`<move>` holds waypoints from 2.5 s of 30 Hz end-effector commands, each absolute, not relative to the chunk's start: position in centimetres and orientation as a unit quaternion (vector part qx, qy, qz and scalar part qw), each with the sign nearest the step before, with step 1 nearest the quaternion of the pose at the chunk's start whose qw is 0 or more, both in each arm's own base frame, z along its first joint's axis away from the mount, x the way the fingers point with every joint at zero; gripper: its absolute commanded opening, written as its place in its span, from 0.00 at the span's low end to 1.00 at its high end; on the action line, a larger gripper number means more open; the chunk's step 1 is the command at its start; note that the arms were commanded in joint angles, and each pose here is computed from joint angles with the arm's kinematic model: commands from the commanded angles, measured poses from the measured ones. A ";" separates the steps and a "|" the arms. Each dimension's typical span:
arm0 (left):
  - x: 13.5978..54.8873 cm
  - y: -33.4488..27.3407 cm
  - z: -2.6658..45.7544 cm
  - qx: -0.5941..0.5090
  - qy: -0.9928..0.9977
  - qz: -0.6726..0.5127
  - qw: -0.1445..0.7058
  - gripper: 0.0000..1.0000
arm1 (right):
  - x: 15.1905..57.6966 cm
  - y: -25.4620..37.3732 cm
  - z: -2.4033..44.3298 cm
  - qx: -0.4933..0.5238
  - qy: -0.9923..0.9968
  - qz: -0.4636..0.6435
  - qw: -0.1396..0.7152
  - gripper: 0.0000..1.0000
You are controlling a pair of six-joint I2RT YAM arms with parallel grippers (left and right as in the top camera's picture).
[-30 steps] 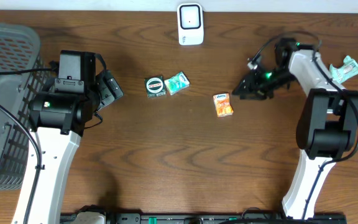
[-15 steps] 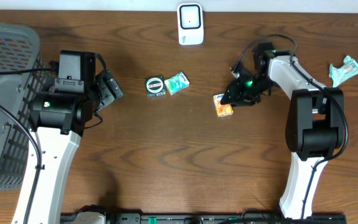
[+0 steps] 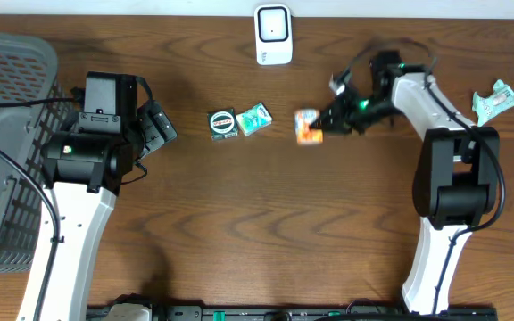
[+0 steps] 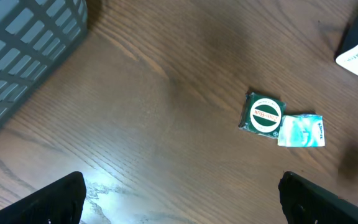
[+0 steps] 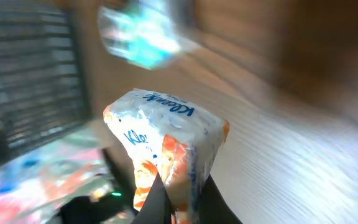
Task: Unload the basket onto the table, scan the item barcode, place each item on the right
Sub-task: 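Regrasp the Kleenex pack and raise it toward the scanner, then hold the Kleenex pack under the scanner with the right gripper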
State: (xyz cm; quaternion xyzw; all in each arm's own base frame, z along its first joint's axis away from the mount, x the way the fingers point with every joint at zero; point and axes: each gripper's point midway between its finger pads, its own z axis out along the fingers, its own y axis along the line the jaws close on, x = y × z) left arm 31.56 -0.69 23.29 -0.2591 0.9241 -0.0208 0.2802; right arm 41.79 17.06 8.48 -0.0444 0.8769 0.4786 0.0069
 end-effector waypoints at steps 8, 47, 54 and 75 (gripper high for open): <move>31.7 -0.5 23.8 -0.257 0.923 -0.018 0.287 0.98 | 43.8 19.6 20.0 -0.149 0.694 0.695 0.112 0.01; 31.7 -0.5 23.8 -0.257 0.923 -0.018 0.287 0.98 | 46.6 23.6 23.3 -0.233 0.673 0.685 0.154 0.01; 31.7 -0.5 23.8 -0.257 0.923 -0.018 0.287 0.98 | 49.6 28.0 20.2 -0.182 0.750 0.596 0.220 0.01; 31.7 -0.5 23.8 -0.257 0.923 -0.018 0.286 0.98 | 62.1 18.0 22.6 -0.201 0.836 -0.086 0.504 0.01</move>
